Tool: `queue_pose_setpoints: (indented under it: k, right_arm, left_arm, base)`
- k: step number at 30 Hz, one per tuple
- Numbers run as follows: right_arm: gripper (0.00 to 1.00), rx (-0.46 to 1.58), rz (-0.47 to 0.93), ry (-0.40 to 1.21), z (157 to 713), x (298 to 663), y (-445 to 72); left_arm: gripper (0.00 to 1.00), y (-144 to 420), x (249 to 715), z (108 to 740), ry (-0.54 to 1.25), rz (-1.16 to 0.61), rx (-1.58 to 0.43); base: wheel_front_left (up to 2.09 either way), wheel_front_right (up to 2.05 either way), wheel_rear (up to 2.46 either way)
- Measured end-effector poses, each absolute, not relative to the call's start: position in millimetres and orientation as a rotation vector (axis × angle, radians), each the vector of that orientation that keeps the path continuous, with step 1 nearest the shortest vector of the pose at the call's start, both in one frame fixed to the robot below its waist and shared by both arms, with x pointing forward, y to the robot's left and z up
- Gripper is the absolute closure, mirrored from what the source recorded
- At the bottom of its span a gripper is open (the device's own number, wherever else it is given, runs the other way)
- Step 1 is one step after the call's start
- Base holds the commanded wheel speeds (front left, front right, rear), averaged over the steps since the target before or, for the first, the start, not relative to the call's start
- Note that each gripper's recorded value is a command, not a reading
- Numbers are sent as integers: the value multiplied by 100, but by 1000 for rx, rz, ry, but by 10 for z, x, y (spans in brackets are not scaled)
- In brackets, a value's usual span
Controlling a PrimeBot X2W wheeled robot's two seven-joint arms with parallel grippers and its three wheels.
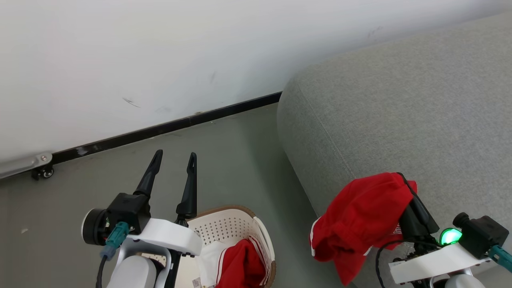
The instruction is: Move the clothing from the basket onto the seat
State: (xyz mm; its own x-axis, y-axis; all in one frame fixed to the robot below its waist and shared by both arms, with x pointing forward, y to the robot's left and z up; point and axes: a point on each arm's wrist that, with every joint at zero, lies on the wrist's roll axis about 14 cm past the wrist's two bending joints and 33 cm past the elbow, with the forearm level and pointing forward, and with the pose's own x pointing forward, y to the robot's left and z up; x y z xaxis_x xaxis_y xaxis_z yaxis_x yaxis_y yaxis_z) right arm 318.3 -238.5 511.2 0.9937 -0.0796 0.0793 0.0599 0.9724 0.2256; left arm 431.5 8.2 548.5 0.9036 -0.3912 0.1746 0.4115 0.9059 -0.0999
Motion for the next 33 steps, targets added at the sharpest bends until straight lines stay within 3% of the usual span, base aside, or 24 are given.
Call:
queue_pose_setpoints:
  k: [10, 33]
  right_arm:
    - [100, 210, -87, -121, 5285, 3270, -2471]
    - [100, 81, -183, -304, 6568, 4346, -3396]
  left_arm:
    - [0, 60, 4413, 5483, -166, -413, -132]
    - [0, 250, 4624, 5347, -186, -387, -96]
  base:
    - [0, 0, 0]
    - [0, 0, 0]
